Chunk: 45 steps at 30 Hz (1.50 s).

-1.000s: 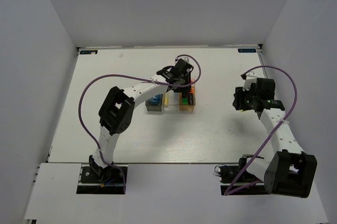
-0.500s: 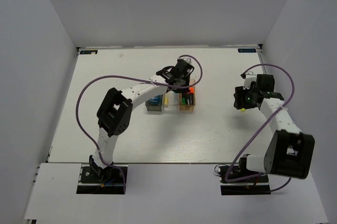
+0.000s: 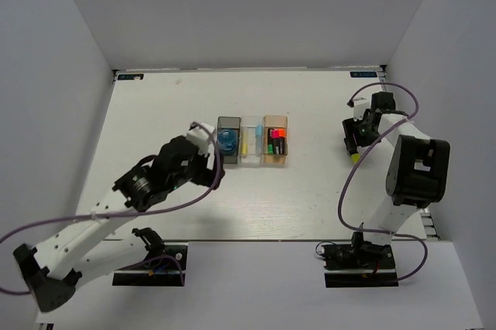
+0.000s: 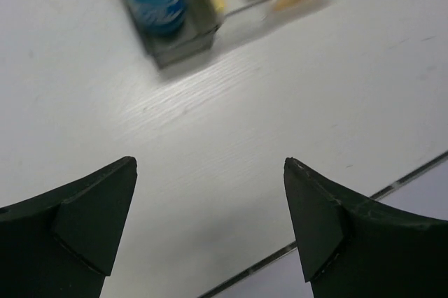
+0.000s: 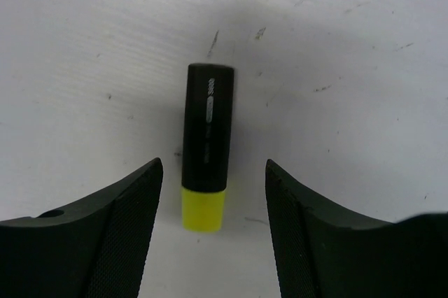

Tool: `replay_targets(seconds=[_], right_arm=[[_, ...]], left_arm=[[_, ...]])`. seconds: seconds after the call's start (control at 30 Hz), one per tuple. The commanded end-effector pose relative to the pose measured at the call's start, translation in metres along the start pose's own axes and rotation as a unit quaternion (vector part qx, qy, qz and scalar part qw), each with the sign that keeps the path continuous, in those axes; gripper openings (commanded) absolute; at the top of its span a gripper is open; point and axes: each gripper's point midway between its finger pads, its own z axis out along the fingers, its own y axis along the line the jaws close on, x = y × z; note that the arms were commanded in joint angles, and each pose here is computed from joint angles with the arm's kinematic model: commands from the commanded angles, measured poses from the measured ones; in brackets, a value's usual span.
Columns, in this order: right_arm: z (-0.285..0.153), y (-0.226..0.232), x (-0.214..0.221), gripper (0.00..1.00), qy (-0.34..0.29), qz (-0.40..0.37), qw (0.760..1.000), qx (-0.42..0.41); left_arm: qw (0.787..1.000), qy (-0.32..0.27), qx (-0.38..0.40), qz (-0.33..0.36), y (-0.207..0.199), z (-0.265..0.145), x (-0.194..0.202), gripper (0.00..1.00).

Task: Sort the stationery into containers
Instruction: Pick up the pen from the center of the board, then place the pen in the storage box.

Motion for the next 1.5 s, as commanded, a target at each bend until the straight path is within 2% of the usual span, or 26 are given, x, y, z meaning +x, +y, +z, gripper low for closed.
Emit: replay_targets(seconds=[0.0, 0.13, 0.23, 0.33, 0.43, 0.47, 0.53, 0.57, 0.63, 0.67, 0.77, 0.8, 0.87, 0.9, 1.07, 1.1, 1.13, 1.17, 1.2, 1.23, 1.27, 1.47], right_arm=[[0.008, -0.018, -0.010, 0.63, 0.009, -0.011, 1.000, 0.026], [0.021, -0.019, -0.008, 0.60, 0.029, -0.005, 0.999, 0.018], [0.027, -0.018, -0.006, 0.59, 0.038, 0.000, 0.999, 0.014], [0.031, -0.018, -0.001, 0.53, 0.049, -0.004, 0.999, 0.016], [0.038, -0.012, 0.017, 0.40, 0.076, -0.013, 0.997, 0.015], [0.039, -0.009, 0.024, 0.32, 0.083, -0.016, 0.996, 0.014], [0.041, -0.005, 0.037, 0.23, 0.097, -0.021, 0.995, 0.014], [0.042, -0.002, 0.042, 0.13, 0.102, -0.021, 0.994, 0.009], [0.038, 0.004, 0.042, 0.02, 0.101, -0.018, 0.995, -0.005], [0.034, 0.009, 0.045, 0.00, 0.110, -0.013, 0.994, -0.018], [0.014, 0.038, 0.021, 0.00, 0.074, 0.000, 0.993, -0.097], [-0.003, 0.064, 0.003, 0.00, 0.051, 0.009, 0.985, -0.166], [-0.024, 0.081, -0.022, 0.00, 0.016, 0.002, 0.979, -0.202], [-0.040, 0.104, -0.033, 0.00, 0.000, 0.002, 0.967, -0.254], [-0.070, 0.161, -0.080, 0.00, -0.055, -0.031, 0.947, -0.316], [-0.074, 0.177, -0.086, 0.00, -0.050, -0.012, 0.941, -0.334], [-0.078, 0.182, -0.105, 0.00, -0.076, -0.021, 0.939, -0.335], [-0.073, 0.202, -0.108, 0.00, -0.070, -0.027, 0.932, -0.354], [-0.076, 0.209, -0.118, 0.00, -0.065, 0.008, 0.932, -0.357], [-0.070, 0.211, -0.135, 0.00, -0.086, 0.005, 0.932, -0.352], [-0.066, 0.227, -0.138, 0.00, -0.065, 0.040, 0.930, -0.361], [-0.041, 0.253, -0.175, 0.00, -0.096, 0.075, 0.940, -0.318]], left_arm=[[0.997, 0.045, -0.056, 0.004, 0.040, 0.000, 0.055, 0.97], [0.995, 0.038, -0.088, -0.028, 0.066, -0.007, 0.075, 0.99], [0.996, 0.032, -0.078, -0.040, 0.067, -0.007, 0.079, 0.99], [0.996, 0.036, -0.065, -0.053, 0.064, -0.003, 0.081, 0.99], [0.995, 0.048, -0.060, -0.069, 0.065, 0.000, 0.087, 0.99], [0.994, 0.049, -0.064, -0.079, 0.068, 0.000, 0.088, 0.99], [0.994, 0.045, -0.057, -0.081, 0.066, -0.001, 0.087, 0.99], [0.994, 0.046, -0.060, -0.083, 0.067, 0.000, 0.088, 0.99], [0.994, 0.044, -0.060, -0.083, 0.068, 0.000, 0.088, 0.99], [0.993, 0.047, -0.062, -0.083, 0.068, 0.000, 0.090, 0.99], [0.993, 0.050, -0.065, -0.082, 0.070, 0.000, 0.092, 0.99], [0.993, 0.050, -0.066, -0.082, 0.070, 0.000, 0.092, 0.99], [0.993, 0.051, -0.070, -0.081, 0.071, 0.001, 0.092, 0.99], [0.993, 0.050, -0.070, -0.081, 0.071, 0.000, 0.092, 0.99], [0.993, 0.047, -0.076, -0.078, 0.074, 0.001, 0.093, 0.99], [0.993, 0.048, -0.079, -0.078, 0.075, 0.001, 0.094, 0.99], [0.993, 0.047, -0.080, -0.078, 0.075, 0.001, 0.093, 0.99], [0.993, 0.046, -0.081, -0.077, 0.076, 0.001, 0.093, 0.99], [0.993, 0.046, -0.082, -0.077, 0.076, 0.002, 0.095, 0.99], [0.993, 0.046, -0.082, -0.075, 0.077, 0.002, 0.094, 0.99], [0.992, 0.048, -0.086, -0.075, 0.078, 0.002, 0.096, 0.99], [0.992, 0.049, -0.097, -0.070, 0.082, 0.003, 0.099, 0.99]])
